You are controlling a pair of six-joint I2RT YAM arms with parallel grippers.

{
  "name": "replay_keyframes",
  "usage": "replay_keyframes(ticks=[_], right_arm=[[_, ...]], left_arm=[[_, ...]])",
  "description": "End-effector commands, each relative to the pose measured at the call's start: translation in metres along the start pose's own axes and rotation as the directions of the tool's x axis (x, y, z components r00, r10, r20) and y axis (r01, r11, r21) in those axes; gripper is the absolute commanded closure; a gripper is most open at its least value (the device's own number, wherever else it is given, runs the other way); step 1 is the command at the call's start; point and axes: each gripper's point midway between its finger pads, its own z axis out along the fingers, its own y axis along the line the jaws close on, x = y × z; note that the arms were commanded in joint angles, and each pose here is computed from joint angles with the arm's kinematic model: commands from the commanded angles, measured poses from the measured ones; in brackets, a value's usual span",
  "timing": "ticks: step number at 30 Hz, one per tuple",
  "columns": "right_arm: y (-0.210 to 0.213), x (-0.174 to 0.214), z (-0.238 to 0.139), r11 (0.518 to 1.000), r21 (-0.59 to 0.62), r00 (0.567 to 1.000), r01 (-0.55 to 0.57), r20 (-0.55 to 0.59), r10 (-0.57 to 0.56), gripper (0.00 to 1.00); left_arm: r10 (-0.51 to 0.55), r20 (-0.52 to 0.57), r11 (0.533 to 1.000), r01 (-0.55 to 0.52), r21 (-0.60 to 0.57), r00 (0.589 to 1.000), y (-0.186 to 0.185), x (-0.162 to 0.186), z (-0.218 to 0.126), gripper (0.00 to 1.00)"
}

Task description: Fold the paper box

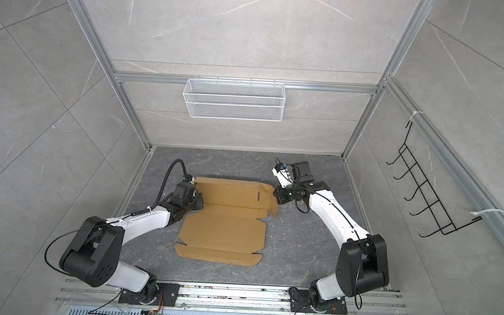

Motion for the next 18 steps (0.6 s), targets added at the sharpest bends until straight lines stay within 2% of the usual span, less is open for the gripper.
replay_keyframes(ticks=[1, 8, 18], right_arm=[[0.030, -0.005, -0.004, 0.997, -0.059, 0.998, 0.046, 0.032, -0.044, 0.94], [0.057, -0.011, -0.001, 0.992, -0.109, 0.996, 0.065, 0.059, -0.059, 0.94], [0.093, -0.021, 0.012, 0.981, -0.189, 0.996, -0.042, 0.073, 0.057, 0.94]], left_arm=[[0.021, 0.069, 0.999, -0.020, -0.025, 0.997, 0.000, -0.013, -0.007, 1.00], [0.013, 0.106, 0.999, -0.009, -0.035, 0.994, 0.002, -0.020, -0.012, 1.00], [-0.024, 0.122, 0.999, 0.027, -0.021, 0.992, 0.001, -0.022, -0.014, 1.00]])
